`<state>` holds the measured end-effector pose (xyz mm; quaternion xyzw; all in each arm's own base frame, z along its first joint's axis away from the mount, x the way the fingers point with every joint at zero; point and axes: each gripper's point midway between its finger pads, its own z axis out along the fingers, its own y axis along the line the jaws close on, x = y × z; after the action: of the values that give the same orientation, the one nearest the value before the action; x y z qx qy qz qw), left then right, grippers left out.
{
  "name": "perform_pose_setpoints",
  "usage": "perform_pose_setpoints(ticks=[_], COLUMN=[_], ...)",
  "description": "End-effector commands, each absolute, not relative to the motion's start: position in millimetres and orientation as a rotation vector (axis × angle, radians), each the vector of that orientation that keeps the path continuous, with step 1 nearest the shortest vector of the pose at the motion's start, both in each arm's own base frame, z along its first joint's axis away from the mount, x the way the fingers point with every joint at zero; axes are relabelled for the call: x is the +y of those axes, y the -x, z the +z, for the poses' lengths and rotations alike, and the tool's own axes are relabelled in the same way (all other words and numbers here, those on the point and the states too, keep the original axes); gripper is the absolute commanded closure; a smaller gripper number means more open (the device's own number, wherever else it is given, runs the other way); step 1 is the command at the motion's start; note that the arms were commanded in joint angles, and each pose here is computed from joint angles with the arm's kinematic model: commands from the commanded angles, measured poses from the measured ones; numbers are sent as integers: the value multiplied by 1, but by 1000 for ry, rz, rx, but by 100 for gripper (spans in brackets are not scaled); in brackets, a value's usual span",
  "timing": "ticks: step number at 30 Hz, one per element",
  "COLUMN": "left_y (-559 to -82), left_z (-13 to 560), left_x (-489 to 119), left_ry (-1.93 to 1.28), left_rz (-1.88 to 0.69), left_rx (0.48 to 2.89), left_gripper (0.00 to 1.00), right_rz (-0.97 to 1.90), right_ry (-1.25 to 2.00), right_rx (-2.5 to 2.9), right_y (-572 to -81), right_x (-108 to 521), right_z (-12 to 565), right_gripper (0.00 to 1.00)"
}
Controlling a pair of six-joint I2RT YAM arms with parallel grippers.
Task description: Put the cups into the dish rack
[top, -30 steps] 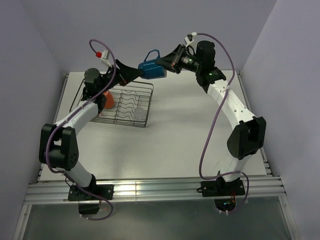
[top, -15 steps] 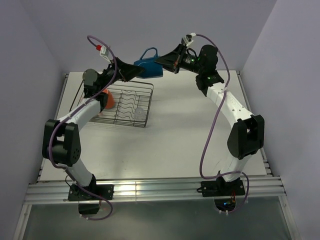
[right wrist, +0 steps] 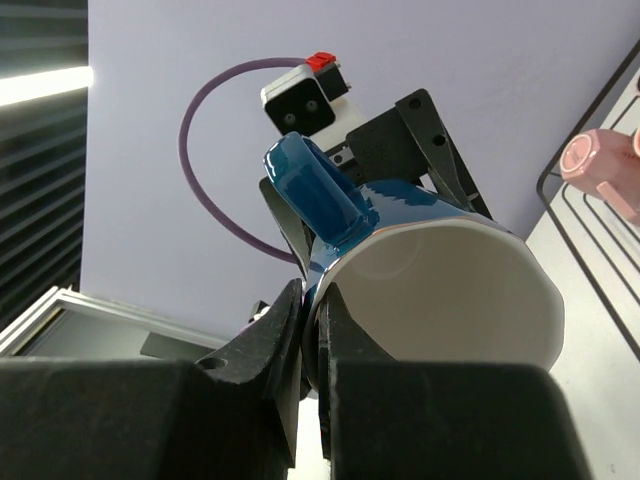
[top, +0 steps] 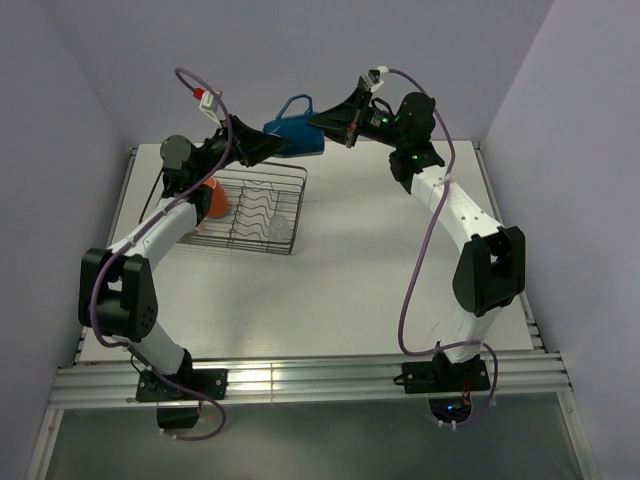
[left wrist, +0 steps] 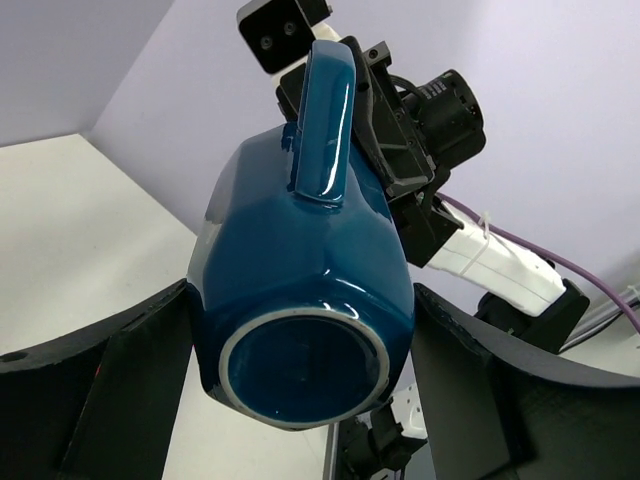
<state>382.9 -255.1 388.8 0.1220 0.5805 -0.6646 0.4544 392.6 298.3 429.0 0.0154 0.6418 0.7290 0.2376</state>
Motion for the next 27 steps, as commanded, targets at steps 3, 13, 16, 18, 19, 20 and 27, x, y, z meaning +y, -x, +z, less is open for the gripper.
perform_pose_setpoints(ticks=[3, 13, 16, 18, 19, 20, 27], left_y=[-353, -346, -342, -343, -342, -343, -346], left_z=[427, 430, 435, 439, 443, 449, 456], left_x=[-259, -261, -259, -256, -255, -254, -245], left_ry=[-437, -461, -460, -443, -439, -438, -378], left_rz=[-1549, -1465, -1452, -1423, -1410, -1396, -1328], left_rx=[1367, 1465, 1466, 1475, 1473, 1467, 1482], left_gripper=[39, 100, 100, 100, 100, 100, 100], right_rz=[1988, 1936, 1901, 1884, 1874, 1862, 1805], right_ry=[63, 63, 47, 39, 31, 38, 1], right_rx=[1634, 1672, 1686, 1691, 1695, 1691, 1716], right_y=[-381, -382, -386, -387, -388, -388, -394], right_x=[299, 306, 305, 305, 304, 304, 302], right_z=[462, 452, 447, 445, 444, 445, 435], right_gripper=[100, 100, 96, 89, 87, 85, 64])
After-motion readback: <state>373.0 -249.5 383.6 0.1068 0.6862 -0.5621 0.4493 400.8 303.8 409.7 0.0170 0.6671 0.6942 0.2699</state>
